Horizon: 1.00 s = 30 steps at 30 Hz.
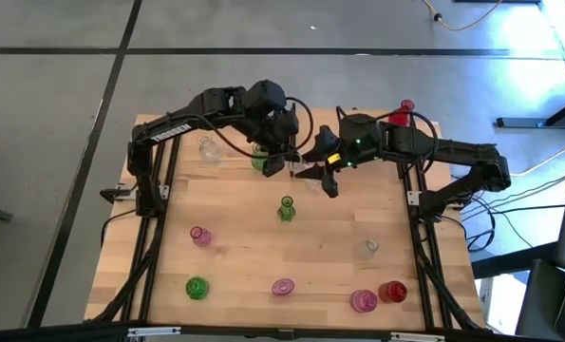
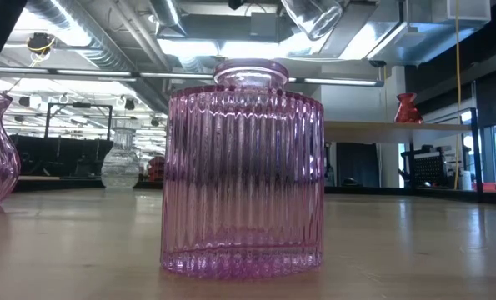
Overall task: Sort vases onto shelf
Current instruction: Put the middle left transparent vase on the shelf
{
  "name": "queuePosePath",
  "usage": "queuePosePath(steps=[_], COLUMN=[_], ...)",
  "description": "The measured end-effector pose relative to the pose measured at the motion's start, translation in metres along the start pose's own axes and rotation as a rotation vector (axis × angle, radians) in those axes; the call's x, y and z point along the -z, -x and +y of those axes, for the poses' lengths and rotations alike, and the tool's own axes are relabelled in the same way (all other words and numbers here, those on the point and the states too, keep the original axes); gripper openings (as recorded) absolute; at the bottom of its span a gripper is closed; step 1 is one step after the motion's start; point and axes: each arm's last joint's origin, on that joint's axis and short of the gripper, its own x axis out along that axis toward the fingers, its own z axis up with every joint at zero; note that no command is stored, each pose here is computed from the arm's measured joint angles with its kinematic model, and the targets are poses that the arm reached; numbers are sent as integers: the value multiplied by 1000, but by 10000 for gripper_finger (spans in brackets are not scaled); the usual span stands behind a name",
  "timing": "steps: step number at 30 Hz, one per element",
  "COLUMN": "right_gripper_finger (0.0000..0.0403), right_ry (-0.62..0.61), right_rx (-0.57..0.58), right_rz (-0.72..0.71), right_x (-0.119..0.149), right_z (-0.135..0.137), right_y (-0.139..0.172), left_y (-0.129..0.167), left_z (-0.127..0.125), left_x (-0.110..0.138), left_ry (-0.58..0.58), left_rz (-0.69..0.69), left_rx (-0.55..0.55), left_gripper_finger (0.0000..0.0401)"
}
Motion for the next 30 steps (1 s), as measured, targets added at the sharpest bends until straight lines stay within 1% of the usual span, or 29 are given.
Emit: queuePosePath(steps=[3,6,10,12,16,19,24,27,30], right_gripper_finger=[131,131,133,132,132,132,132,132,132], right_ry=[0,-2,-2,-6,-29,-44,-88,-123,-184], right_rx=[12,33,93,128,254,357,567,655,720], right_rz=[-2,-2,-19,-24,-47,-78,-125,-156,-202], right_x=[0,0,-1,-1,-3,-5,-5,0,17], right_z=[0,-1,-2,-3,-6,-7,-8,-7,-9], right_y=[0,0,0,1,7,16,41,57,66], left_y=[3,7,19,30,62,93,139,156,165], left_z=[0,0,1,2,2,1,-4,-8,-10], left_x=[-1,-3,-4,-5,-5,-2,6,11,15], left_ry=[-3,-11,-13,-12,-11,-7,2,5,-3], left_rz=[-10,-35,-72,-100,-173,-238,-338,-365,-367], left_rx=[-6,-12,-33,-51,-152,-238,-339,-378,-387], left_gripper_finger=[47,52,54,55,56,56,57,57,57])
